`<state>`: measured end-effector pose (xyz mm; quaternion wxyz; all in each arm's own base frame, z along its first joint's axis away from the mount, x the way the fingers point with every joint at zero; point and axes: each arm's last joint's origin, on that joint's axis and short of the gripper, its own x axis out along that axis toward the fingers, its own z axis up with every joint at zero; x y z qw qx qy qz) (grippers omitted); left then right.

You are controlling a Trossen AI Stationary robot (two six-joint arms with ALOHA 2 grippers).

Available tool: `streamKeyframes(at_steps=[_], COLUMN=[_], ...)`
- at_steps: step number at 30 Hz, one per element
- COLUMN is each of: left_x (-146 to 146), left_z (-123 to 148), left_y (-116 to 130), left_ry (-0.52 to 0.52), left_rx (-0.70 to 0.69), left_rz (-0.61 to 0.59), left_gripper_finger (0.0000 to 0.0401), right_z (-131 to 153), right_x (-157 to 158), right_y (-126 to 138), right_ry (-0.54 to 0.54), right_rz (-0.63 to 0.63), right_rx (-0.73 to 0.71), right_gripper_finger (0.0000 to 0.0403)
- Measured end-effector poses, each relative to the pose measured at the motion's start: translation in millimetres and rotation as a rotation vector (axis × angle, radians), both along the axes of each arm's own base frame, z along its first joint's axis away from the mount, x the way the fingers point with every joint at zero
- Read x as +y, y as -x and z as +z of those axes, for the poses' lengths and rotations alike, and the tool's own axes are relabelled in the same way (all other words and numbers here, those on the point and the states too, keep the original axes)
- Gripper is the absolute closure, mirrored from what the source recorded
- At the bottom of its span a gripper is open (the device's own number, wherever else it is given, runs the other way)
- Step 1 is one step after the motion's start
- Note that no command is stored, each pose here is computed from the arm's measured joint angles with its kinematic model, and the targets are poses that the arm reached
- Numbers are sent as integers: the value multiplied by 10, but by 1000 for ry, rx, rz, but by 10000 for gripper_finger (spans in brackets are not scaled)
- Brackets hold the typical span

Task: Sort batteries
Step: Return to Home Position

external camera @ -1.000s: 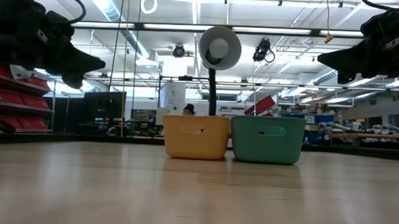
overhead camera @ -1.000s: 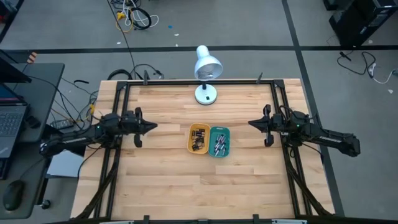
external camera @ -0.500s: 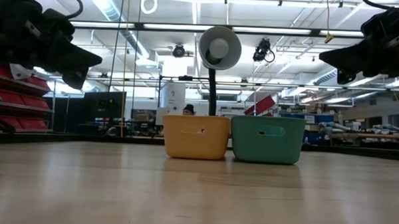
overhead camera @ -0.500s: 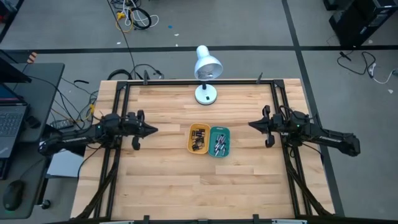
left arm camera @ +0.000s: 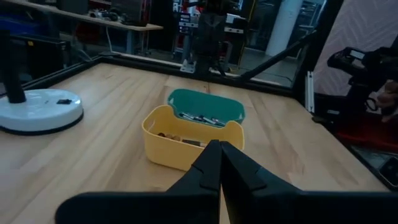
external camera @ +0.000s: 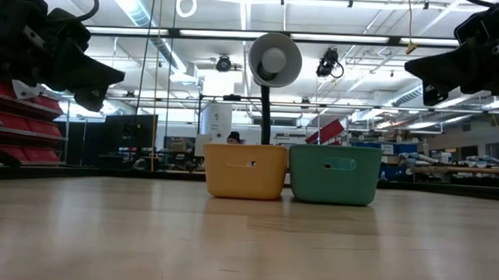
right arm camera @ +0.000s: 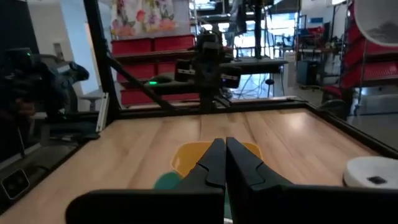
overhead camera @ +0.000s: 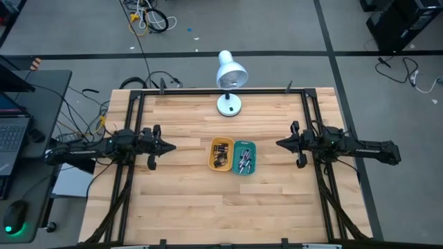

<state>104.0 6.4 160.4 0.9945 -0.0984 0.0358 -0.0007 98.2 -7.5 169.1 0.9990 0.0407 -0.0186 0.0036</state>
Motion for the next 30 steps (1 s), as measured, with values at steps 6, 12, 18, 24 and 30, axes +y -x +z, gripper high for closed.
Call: streamKeyframes(at_steps=[6,12,18,24,30], left_x=[1,7,6,11,4], left_z=[6,46,62,51,73], left_y=[-1,-3,-3,-3,-3], left_ry=[-8,-8,-20,-21,-64], left_rx=[-6,-47,-63,-53,-75], left_rz=[53,72,68,83,59], left_gripper_finger=[389,380,375,376,393], right_z=[56,64,63,62,62], right_x=[1,-1,6,7,19], right_y=[4,4,4,4,5], right_ry=[5,6,7,7,10], right_rz=[-7,-15,12,15,55], right_rx=[-58,-66,-65,-64,-64], right_gripper_finger=[403,403,403,403,403])
